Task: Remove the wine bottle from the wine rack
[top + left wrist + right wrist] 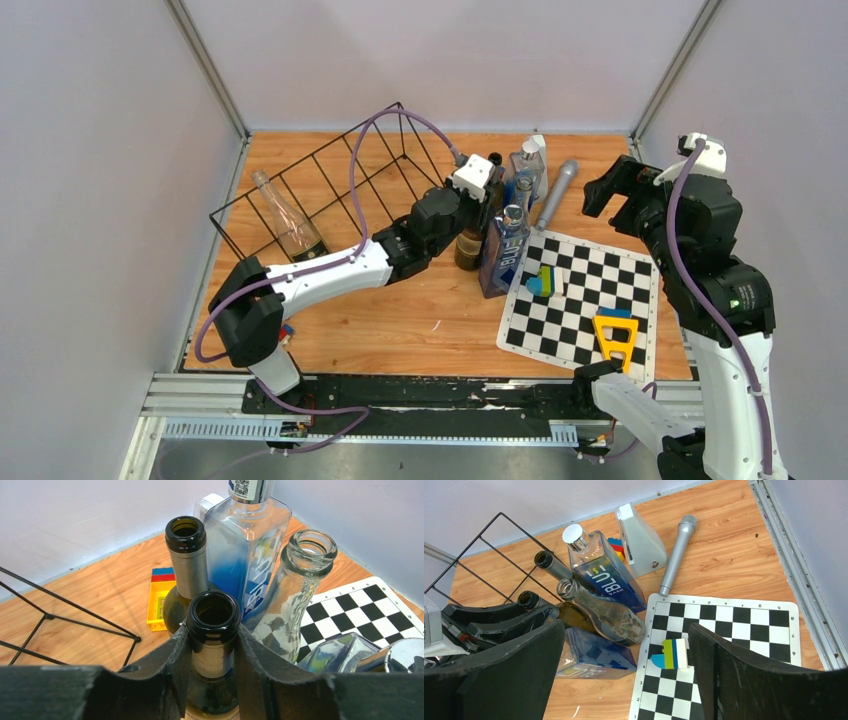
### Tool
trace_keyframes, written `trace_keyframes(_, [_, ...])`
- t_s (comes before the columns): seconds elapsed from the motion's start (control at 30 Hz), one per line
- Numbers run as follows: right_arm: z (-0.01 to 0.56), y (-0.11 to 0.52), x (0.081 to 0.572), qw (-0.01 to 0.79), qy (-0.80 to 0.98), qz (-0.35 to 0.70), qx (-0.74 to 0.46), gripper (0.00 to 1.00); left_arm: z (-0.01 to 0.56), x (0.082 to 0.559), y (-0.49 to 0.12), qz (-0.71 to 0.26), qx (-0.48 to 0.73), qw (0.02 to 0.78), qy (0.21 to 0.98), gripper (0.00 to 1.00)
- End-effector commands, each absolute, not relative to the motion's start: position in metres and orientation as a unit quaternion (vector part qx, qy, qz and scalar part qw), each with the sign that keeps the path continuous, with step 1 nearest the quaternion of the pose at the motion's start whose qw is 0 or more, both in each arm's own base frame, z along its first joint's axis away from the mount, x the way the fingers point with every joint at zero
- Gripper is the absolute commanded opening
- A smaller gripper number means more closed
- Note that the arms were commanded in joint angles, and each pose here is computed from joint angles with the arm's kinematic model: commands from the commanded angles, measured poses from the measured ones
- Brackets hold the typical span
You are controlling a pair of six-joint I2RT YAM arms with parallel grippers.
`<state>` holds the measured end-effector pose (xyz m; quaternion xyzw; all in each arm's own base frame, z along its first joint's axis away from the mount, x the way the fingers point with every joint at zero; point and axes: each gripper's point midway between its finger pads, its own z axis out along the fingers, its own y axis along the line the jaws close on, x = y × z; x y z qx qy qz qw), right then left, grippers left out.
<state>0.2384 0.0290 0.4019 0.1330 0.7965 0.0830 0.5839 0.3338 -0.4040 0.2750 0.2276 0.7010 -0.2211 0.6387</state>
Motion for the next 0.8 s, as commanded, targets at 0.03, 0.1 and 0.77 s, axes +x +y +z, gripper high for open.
trace_keyframes(0.03, [0.403,0.030,0.237,0.589,0.794,0.086,0.126,0.95,0.309,0.336,-0.405,-0.233,0.193,0.660,0.687,0.49])
trace_keyframes(0.1, [0.403,0.030,0.237,0.588,0.794,0.086,0.126,0.95,0.307,0.336,-0.403,-0.230,0.192,0.658,0.691,0.52])
trace_keyframes(0.77, [0.407,0.032,0.236,0.592,0.792,0.090,0.116,0.95,0.336,0.335,-0.394,-0.225,0.179,0.666,0.688,0.81])
